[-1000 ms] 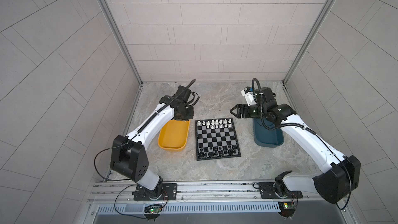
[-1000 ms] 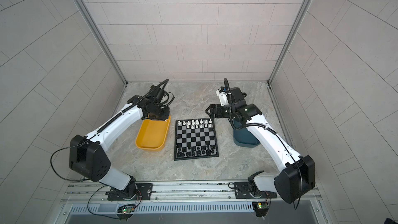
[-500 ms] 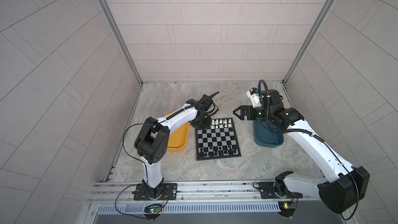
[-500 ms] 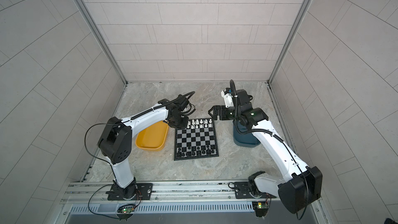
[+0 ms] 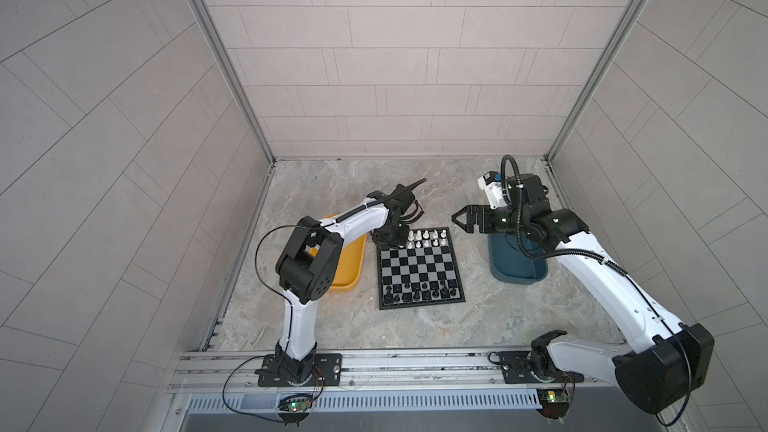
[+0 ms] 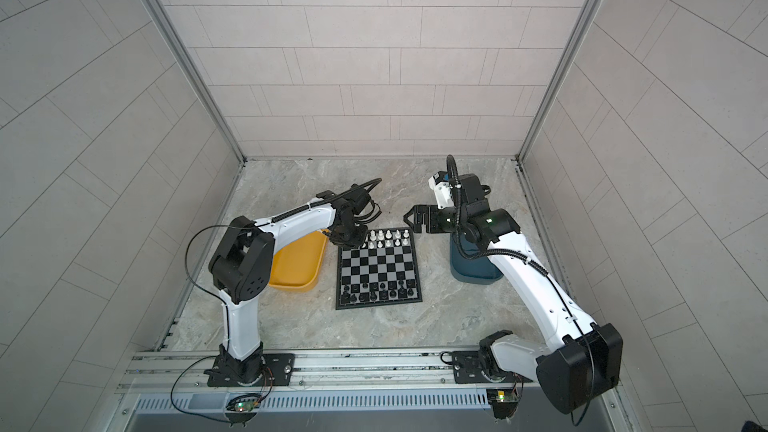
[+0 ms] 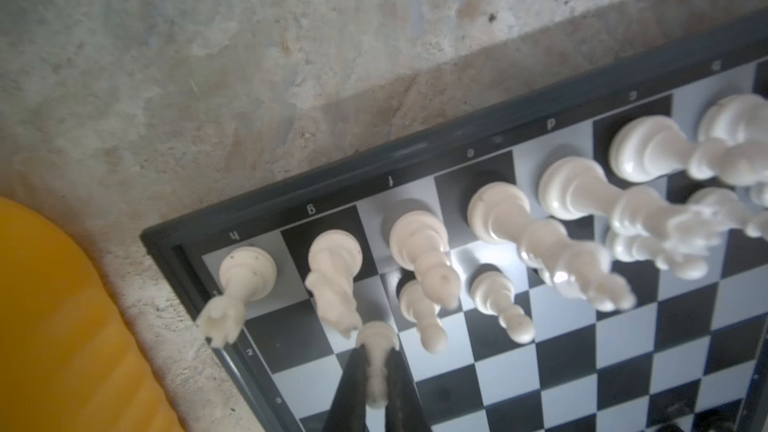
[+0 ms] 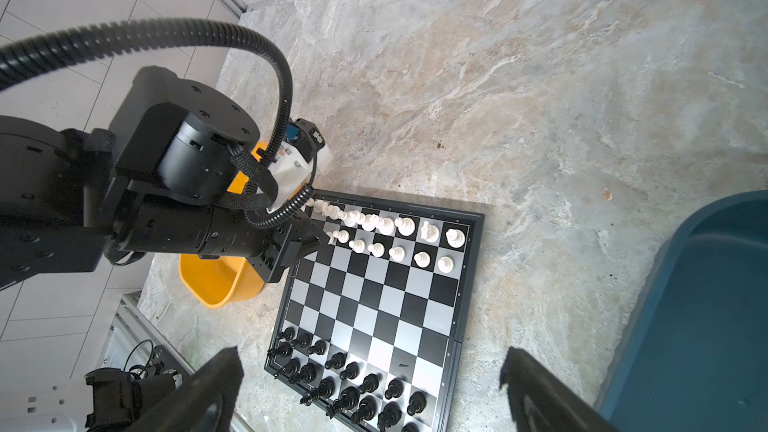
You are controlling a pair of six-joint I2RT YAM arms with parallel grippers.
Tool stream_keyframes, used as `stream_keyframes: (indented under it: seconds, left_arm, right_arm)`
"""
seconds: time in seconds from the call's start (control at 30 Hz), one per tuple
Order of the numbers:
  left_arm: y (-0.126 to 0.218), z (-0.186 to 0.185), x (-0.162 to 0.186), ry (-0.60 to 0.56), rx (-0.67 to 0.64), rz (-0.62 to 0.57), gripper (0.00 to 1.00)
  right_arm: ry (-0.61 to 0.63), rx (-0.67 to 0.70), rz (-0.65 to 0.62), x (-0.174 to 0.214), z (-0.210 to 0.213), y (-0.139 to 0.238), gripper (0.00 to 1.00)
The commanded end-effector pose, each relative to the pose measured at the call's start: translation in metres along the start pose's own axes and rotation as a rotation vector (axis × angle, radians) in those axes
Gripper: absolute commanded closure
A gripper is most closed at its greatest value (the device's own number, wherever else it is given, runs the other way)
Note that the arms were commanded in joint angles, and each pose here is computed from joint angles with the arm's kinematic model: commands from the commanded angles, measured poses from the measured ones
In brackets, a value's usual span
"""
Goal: Set up the chess pieces on the board
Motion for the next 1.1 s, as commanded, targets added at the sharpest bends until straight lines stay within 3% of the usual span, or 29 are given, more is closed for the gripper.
stream_keyframes:
  seconds: [0.0, 0.17, 0.5, 0.6, 0.77, 0.93, 1.07]
  left_arm:
    - [0.000, 0.001, -0.003, 0.005, -0.044, -0.002, 0.94]
    - [-0.002, 0.002, -0.002, 0.006, -0.055, 0.010, 0.92]
    - [0.003, -0.004, -0.005, 0.000, 0.007, 0.002, 0.68]
    - [0.021, -0.007, -0.006, 0.009, 0.042, -0.036, 0.65]
    - [0.088, 0.001, 0.005, 0.051, 0.038, -0.176, 0.62]
    - [0.126, 0.049, 0.026, 0.279, -0.011, -0.273, 0.59]
    - [0.118, 0.093, 0.026, 0.549, 0.147, -0.286, 0.64]
  right_arm:
    - [0.009, -0.001, 0.007, 0.003, -0.002, 0.004, 0.01]
    - [0.006, 0.001, 0.007, 0.003, -0.003, 0.003, 0.01]
    - [-0.003, 0.003, 0.004, 0.001, -0.004, 0.002, 0.01]
    - [-0.004, 0.008, -0.004, 0.000, -0.004, 0.003, 0.01]
    - [-0.021, 0.014, -0.026, -0.003, -0.004, 0.003, 0.01]
    - [-0.047, -0.006, -0.053, -0.007, -0.003, -0.002, 0.01]
    - [-0.038, -0.023, -0.051, -0.010, 0.003, -0.008, 0.02]
Point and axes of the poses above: each gripper's point midway between its finger pads, its own y axis back along the fingers, its own z axis along the line the jaws close on, x = y × z, the point moved 8 cm from there along y, back along the fingers, and after that the axes turned 4 degrees about -y, right-handed, at the moved point
